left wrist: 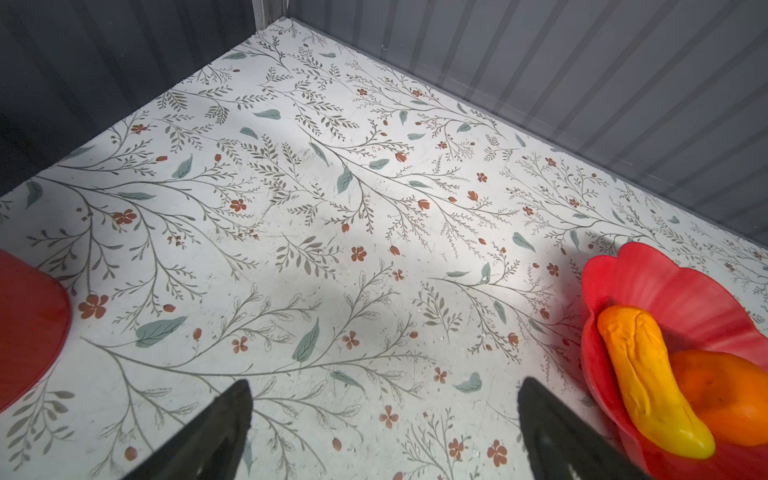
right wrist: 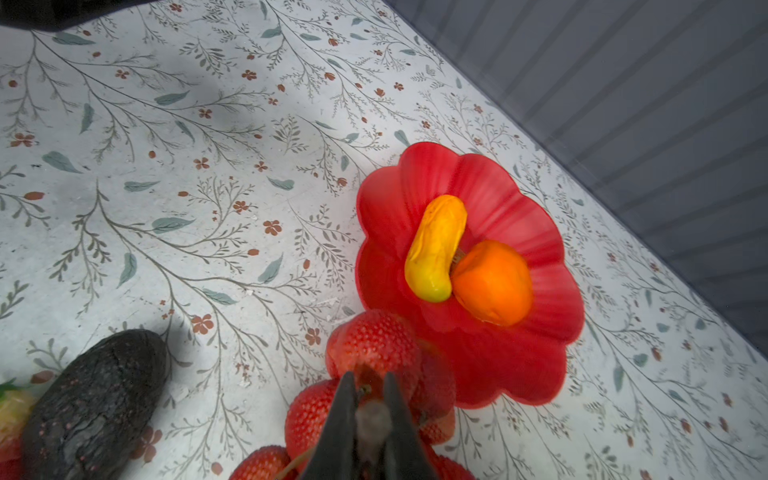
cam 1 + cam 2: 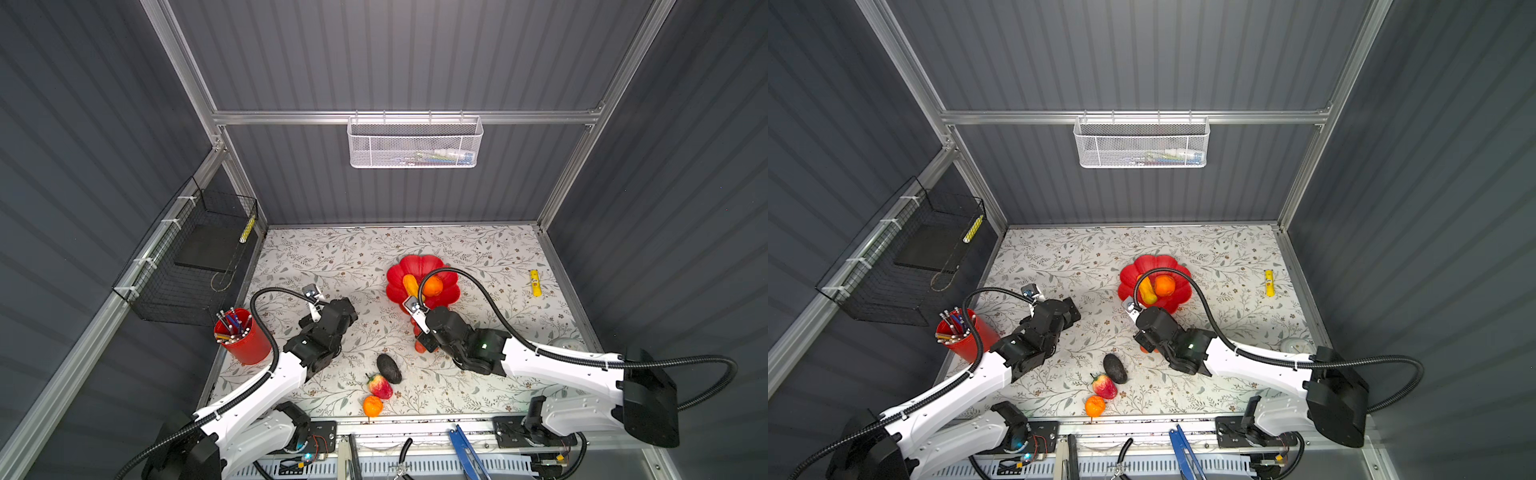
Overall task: Place and organize the fake fruits in the fruit bowl
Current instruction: 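Grasp the strawberry cluster by its stem with the right gripper, then lower the strawberry cluster into the bowl with the right gripper and release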
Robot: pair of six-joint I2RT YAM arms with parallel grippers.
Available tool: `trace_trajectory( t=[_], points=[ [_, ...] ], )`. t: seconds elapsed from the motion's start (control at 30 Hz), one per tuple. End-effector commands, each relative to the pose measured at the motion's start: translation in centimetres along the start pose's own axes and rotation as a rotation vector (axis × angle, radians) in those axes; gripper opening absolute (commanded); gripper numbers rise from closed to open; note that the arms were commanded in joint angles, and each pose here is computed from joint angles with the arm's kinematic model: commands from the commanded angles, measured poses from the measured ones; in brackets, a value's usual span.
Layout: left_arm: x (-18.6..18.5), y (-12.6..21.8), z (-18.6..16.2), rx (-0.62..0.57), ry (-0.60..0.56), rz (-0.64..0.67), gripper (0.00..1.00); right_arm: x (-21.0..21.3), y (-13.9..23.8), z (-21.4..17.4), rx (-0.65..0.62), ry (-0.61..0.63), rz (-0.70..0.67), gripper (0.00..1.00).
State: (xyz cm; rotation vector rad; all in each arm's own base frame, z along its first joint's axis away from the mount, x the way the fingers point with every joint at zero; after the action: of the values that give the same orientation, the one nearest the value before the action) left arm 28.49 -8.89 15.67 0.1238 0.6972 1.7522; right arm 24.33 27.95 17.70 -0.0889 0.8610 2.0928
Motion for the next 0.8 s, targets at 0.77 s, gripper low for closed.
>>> trace_trajectory(
  t=[0.77],
  points=[
    [-2.1, 2.1, -2.2, 0.214, -0.056, -0.178, 1.00, -12.7, -11.3, 3.7, 0.296, -0.216, -0.062, 0.00]
  ],
)
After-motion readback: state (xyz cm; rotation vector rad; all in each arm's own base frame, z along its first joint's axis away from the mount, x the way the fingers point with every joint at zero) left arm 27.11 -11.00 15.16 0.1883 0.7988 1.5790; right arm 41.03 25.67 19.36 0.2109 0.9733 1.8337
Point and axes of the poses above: each gripper's point midway between its finger pads, its own y axis back along the fingers, its own x axis along the line the jaws close on, z = x × y, the point moved 1 cm from there along y, back along the fingers, and after that the axes turned 2 degrees about y, right-handed, at the moved point
